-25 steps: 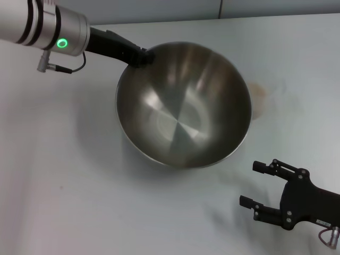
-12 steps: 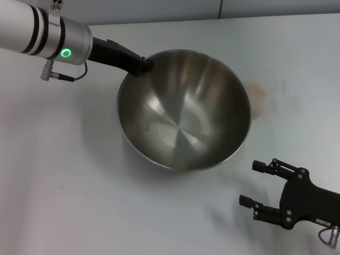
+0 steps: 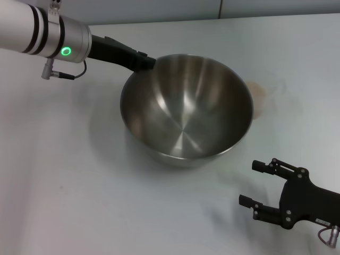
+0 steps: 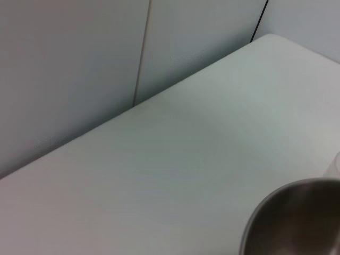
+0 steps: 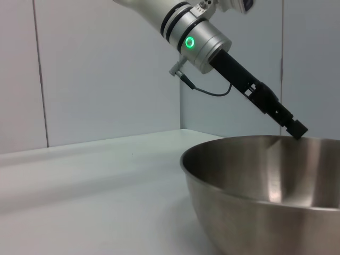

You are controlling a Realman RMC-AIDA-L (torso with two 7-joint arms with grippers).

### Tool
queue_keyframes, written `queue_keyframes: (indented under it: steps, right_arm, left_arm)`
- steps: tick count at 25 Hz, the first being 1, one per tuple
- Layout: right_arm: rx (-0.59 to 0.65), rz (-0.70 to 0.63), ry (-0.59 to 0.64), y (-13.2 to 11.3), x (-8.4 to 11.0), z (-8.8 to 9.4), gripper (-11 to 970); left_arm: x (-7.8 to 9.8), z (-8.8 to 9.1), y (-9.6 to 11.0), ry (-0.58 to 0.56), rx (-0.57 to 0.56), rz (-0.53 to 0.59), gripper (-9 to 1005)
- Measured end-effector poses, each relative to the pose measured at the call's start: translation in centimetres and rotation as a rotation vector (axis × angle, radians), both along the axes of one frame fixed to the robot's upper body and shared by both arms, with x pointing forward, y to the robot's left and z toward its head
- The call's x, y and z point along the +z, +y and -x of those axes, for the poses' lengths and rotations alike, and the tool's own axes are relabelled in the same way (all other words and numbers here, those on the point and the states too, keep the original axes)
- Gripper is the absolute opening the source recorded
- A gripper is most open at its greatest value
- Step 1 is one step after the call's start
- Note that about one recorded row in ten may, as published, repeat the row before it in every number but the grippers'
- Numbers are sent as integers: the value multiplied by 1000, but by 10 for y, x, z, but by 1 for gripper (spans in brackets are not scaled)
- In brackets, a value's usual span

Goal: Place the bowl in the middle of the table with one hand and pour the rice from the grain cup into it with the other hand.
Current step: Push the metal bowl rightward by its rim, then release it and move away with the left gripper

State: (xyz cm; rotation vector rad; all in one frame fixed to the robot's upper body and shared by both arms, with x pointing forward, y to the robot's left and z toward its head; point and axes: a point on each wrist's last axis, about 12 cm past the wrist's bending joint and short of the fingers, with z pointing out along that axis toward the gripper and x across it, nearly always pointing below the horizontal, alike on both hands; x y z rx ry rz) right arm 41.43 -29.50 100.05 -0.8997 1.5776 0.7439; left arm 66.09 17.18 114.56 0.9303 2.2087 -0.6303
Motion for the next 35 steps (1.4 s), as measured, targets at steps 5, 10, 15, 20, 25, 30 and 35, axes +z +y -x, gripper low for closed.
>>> queue_keyframes:
  steps: [5, 10, 15, 20, 25, 30, 35]
  right_arm:
    - [0, 0, 0, 0, 0, 0, 783]
    - [1, -2, -1, 1, 0, 0, 783]
    - [2, -2, -2, 1, 0, -1, 782]
    - [2, -2, -2, 1, 0, -1, 782]
    - [0, 4, -1, 1, 0, -2, 782]
    - [-1, 6, -2, 1, 0, -4, 782]
    - [1, 11, -6, 2, 0, -7, 782]
  left_arm:
    - [-3, 0, -2, 2, -2, -13, 241]
    - [-3, 1, -4, -4, -16, -34, 434]
    - [-2, 0, -5, -7, -17, -36, 632]
    - [-2, 0, -5, -7, -17, -36, 771]
    - [-4, 2, -2, -7, -19, -29, 870]
    - [-5, 13, 12, -30, -43, 86, 870]
    - [-2, 32, 37, -105, -47, 256, 869]
